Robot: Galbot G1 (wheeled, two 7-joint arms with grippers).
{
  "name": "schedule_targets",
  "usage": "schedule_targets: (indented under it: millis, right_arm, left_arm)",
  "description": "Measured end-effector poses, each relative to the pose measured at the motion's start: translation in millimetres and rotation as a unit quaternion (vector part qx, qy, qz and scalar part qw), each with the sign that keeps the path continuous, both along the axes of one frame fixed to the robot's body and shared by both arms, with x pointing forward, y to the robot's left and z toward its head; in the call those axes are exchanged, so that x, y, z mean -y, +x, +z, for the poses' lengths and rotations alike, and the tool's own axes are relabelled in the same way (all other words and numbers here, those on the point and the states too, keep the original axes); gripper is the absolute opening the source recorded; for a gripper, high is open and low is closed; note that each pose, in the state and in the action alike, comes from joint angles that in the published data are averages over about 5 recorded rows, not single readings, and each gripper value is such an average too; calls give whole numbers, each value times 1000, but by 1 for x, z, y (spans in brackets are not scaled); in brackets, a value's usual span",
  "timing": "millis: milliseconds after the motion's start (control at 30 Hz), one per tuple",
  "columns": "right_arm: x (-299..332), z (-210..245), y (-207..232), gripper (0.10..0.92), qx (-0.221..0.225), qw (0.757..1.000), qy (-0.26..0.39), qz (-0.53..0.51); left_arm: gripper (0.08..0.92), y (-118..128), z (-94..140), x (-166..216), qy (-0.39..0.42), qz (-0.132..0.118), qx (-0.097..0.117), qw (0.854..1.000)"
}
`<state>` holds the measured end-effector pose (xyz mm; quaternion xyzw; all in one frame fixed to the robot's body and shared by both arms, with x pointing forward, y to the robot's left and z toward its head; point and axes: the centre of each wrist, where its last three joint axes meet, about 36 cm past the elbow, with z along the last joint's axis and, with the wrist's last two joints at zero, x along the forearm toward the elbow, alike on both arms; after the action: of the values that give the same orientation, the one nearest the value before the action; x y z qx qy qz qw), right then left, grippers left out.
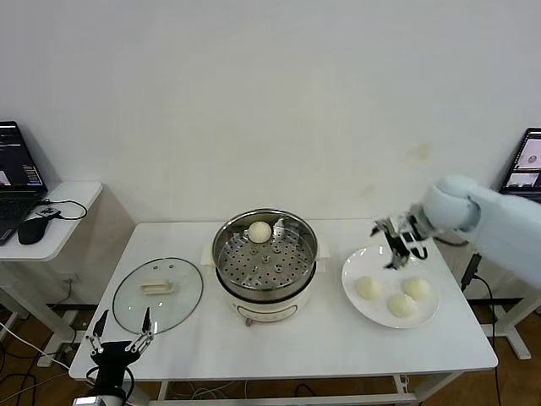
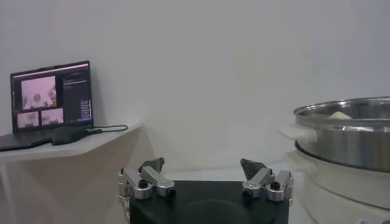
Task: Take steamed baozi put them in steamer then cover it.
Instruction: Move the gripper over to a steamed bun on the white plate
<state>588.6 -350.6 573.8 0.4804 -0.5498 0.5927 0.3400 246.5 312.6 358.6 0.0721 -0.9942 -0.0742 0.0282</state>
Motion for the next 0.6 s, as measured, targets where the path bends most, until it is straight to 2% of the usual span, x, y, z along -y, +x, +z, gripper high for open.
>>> schedule_targets:
  millis: [333, 600]
  right_arm:
    - [9, -52, 12, 823, -28, 999, -6, -32]
    - [-3, -77, 29, 823, -34, 999, 0, -41]
  left_arm:
    - [823, -4, -2, -7, 5, 11, -9, 1000]
    - [823, -5, -2, -13, 10, 18, -9, 1000]
